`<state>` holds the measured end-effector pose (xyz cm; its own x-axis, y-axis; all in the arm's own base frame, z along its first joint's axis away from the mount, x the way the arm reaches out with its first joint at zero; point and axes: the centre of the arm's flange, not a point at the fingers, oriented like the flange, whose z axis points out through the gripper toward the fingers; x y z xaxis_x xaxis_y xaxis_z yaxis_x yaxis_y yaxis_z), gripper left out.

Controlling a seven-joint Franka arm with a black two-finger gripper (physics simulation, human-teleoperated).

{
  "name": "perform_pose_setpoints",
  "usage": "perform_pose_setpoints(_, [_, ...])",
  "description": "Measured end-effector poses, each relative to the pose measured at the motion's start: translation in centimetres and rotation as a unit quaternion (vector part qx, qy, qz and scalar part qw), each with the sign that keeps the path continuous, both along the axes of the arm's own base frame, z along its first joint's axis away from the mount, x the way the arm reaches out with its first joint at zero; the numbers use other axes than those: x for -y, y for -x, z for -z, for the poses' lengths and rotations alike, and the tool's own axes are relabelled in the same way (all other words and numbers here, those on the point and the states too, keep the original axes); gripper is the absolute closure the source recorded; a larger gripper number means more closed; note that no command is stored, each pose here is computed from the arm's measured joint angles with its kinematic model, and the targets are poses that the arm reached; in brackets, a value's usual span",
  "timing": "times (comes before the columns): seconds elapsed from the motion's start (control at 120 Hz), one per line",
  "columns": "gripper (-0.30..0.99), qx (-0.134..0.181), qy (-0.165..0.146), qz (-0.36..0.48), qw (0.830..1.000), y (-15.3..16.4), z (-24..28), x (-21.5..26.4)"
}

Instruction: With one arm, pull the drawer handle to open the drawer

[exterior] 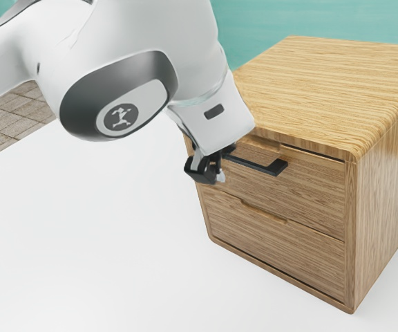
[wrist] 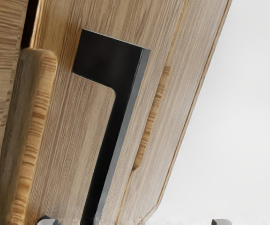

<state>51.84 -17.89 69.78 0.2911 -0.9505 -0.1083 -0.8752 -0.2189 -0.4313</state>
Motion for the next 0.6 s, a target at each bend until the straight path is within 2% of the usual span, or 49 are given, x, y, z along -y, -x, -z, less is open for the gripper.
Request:
perform_pose_setpoints(0.05, [0.33,0.005,-0.003,0.008,1.0,1.3,-0.4,0.6])
perform_pose_setpoints(0.142, [0.37,0.01,-0.004,0.053,0.999,4.2,-1.0,5.0])
perform_pose_setpoints(0.217, [0.4,0.014,-0.002,0.058,0.998,5.3,-1.7,5.6])
perform_pose_setpoints(0.317, [0.41,0.005,-0.003,0.046,0.999,4.2,-0.8,4.9])
perform_pose_setpoints(0.6, [0.44,0.018,0.008,0.0,1.0,0.7,0.2,0.3])
